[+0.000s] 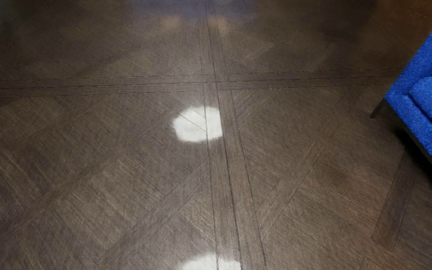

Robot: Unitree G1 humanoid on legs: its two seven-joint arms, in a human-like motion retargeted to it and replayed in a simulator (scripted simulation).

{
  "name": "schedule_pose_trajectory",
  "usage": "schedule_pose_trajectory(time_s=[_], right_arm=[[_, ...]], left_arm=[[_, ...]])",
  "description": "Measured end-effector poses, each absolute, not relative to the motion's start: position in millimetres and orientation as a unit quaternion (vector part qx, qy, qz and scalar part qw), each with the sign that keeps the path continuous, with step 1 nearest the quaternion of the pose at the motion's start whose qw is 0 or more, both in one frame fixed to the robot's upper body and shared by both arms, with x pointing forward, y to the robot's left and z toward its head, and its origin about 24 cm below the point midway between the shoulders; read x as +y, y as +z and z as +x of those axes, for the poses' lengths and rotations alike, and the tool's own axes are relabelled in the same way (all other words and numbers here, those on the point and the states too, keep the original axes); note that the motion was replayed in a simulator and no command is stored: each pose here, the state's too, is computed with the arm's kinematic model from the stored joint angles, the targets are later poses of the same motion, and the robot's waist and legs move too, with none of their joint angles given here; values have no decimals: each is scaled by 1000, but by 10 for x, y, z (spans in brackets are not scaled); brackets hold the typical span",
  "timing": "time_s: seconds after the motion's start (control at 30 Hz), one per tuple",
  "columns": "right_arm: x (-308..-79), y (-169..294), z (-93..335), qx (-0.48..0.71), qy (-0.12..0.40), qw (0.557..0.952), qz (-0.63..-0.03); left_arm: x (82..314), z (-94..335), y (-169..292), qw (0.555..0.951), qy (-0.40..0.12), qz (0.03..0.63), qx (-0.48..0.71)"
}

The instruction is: Walk towards light gray armchair

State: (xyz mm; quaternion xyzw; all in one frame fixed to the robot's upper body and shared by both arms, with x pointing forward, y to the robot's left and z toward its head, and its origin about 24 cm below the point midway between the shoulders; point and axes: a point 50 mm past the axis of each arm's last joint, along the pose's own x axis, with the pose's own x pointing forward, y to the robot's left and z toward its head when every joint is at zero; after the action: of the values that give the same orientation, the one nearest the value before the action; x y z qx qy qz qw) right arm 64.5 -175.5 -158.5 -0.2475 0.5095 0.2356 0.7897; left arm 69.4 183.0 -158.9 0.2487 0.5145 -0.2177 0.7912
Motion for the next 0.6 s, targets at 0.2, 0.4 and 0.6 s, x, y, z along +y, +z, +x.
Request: schedule_pose_trajectory(time_s=[0.2,0.4,0.6], right_arm=[[-1727,-1520,790,480,250,801,-258],[-1690,-1389,1221,426,240,831,-266],[-1733,-1381,1307,424,238,828,-280]], left_arm=[[1961,472,-1616,786,-173,223,549],[2011,90,-1641,758,-175,217,590],[2135,-87,-1655,733,-166,226,620]])
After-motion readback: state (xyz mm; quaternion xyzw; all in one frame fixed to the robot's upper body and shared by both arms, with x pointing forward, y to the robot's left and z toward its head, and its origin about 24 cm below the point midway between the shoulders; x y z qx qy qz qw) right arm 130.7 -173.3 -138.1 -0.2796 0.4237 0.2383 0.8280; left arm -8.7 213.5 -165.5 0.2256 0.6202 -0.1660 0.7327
